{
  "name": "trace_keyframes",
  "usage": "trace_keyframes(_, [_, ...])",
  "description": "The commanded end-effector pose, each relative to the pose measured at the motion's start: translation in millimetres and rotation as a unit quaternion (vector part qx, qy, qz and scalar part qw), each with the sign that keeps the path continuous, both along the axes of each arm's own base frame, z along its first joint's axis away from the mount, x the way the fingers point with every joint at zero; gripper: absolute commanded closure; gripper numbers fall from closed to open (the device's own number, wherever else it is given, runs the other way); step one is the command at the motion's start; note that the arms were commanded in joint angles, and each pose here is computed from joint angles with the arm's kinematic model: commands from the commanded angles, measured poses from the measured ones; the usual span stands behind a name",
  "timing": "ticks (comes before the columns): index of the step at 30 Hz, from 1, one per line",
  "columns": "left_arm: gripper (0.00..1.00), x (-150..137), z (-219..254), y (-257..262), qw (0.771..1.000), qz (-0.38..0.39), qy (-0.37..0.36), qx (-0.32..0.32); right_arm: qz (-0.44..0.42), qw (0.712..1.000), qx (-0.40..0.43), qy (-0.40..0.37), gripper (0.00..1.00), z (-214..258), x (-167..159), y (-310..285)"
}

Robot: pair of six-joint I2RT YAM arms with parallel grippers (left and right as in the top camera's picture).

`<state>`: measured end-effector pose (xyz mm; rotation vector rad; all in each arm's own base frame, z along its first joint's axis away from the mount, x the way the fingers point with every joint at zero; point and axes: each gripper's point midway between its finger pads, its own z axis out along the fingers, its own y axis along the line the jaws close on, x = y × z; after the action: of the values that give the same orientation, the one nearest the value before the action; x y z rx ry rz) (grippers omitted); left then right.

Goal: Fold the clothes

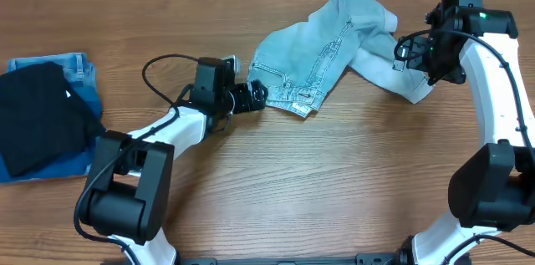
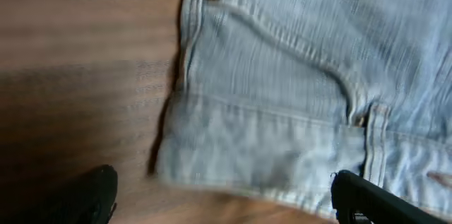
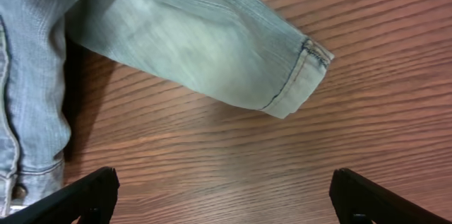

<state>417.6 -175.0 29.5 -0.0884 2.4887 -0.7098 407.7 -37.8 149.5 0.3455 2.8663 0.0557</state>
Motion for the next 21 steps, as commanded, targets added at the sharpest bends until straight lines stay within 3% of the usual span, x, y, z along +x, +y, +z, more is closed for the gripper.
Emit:
trace_keyframes(1, [0.02,16,-2,-7,1.0,0.012,-0.023,-0.004,-0.001,1.0,0.006,-0.01,0.0,7,0,2])
trace_keyframes(3, [0.03,11,-15,-14,1.0,0.022,0.001,-0.016,0.0,1.0,0.006,-0.011,0.0,7,0,2])
trace_keyframes(5, [0.15,2,-31,-24,0.999,0.01,0.026,-0.024,0.0,1.0,0.006,-0.011,0.0,7,0,2])
trace_keyframes(6, [0.35,-2,-33,-28,0.999,0.0,0.034,-0.032,0.0,1.0,0.006,-0.011,0.0,7,0,2])
trace_keyframes(7, [0.68,-4,-33,-30,0.999,-0.007,0.037,-0.038,0.0,1.0,0.006,-0.011,0.0,7,0,2])
trace_keyframes(9, [0.96,1,-25,-29,0.998,-0.007,0.03,-0.046,0.0,1.0,0.006,-0.011,0.0,7,0,2])
trace_keyframes(11, [0.96,16,5,-18,0.998,0.004,-0.002,-0.059,0.0,1.0,0.006,-0.011,0.0,7,0,2])
trace_keyframes(14, [0.96,53,102,28,0.989,0.041,-0.125,-0.059,0.0,1.0,0.006,-0.011,0.0,7,0,2])
trace_keyframes(16, [0.96,83,179,102,0.966,0.144,-0.216,-0.019,0.0,1.0,0.006,-0.011,0.0,7,0,2])
trace_keyframes(18, [0.96,95,217,156,0.943,0.218,-0.251,0.009,0.0,1.0,0.006,-0.009,0.0,7,0,2])
trace_keyframes(19, [0.88,100,233,188,0.934,0.254,-0.25,0.017,0.0,1.0,0.006,-0.009,0.0,7,0,2])
trace_keyframes(20, [0.38,102,234,197,0.937,0.254,-0.239,0.012,0.0,1.0,0.006,-0.009,0.0,7,0,2])
trace_keyframes(21, [0.0,100,226,198,0.946,0.244,-0.214,0.005,-0.001,1.0,0.006,-0.01,0.0,7,0,2])
